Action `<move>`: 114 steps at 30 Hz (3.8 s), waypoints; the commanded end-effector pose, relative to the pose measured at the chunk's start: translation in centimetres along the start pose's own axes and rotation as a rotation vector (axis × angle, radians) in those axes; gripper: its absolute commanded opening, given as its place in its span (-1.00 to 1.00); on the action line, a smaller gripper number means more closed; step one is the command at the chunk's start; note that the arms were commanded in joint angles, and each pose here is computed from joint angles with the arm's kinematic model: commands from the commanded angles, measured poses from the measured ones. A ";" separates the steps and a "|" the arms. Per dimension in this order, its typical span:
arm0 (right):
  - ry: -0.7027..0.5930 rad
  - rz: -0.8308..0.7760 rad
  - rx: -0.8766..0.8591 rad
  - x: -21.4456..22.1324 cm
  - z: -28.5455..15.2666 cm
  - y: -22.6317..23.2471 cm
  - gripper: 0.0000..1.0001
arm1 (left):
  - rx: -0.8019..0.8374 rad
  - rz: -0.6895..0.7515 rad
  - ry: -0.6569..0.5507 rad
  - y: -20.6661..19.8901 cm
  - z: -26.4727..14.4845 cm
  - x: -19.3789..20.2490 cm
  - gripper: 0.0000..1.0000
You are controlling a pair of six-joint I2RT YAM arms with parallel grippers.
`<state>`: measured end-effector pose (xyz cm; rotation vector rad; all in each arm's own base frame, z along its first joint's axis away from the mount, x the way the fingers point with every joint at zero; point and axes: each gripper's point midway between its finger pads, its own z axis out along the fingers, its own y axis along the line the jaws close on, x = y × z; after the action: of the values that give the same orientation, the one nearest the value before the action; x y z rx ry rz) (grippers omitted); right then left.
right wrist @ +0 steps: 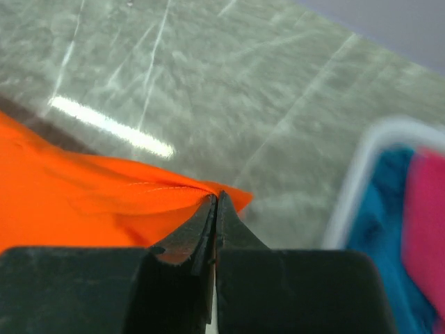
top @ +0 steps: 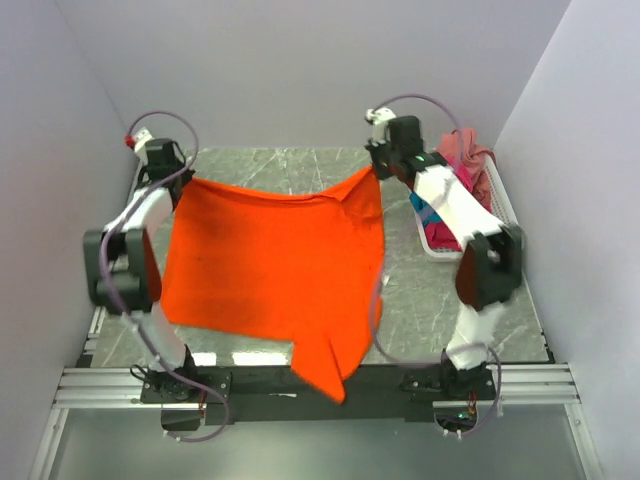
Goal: Fold and stack the t-shirts
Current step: Flatten the tshirt out, then fold the tshirt
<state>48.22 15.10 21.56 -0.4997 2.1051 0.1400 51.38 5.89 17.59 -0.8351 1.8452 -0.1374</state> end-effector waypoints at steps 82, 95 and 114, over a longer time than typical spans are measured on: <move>-0.721 0.214 0.302 -11.5 -32.9 -3.0 -1.00 | 0.495 -0.143 -0.487 -8.0 -30.6 -18.9 -0.99; -0.114 0.279 0.089 -4.0 3.1 -0.3 -1.00 | 0.096 -0.033 -0.062 -2.5 3.5 -3.3 -0.99; 0.112 0.365 0.117 1.8 6.8 0.2 -1.00 | -0.007 0.001 0.023 -0.7 10.3 -0.1 -0.99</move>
<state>53.92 17.59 11.09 -0.1104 2.3537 0.1731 61.15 7.51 10.48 -0.8609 1.9212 -0.1686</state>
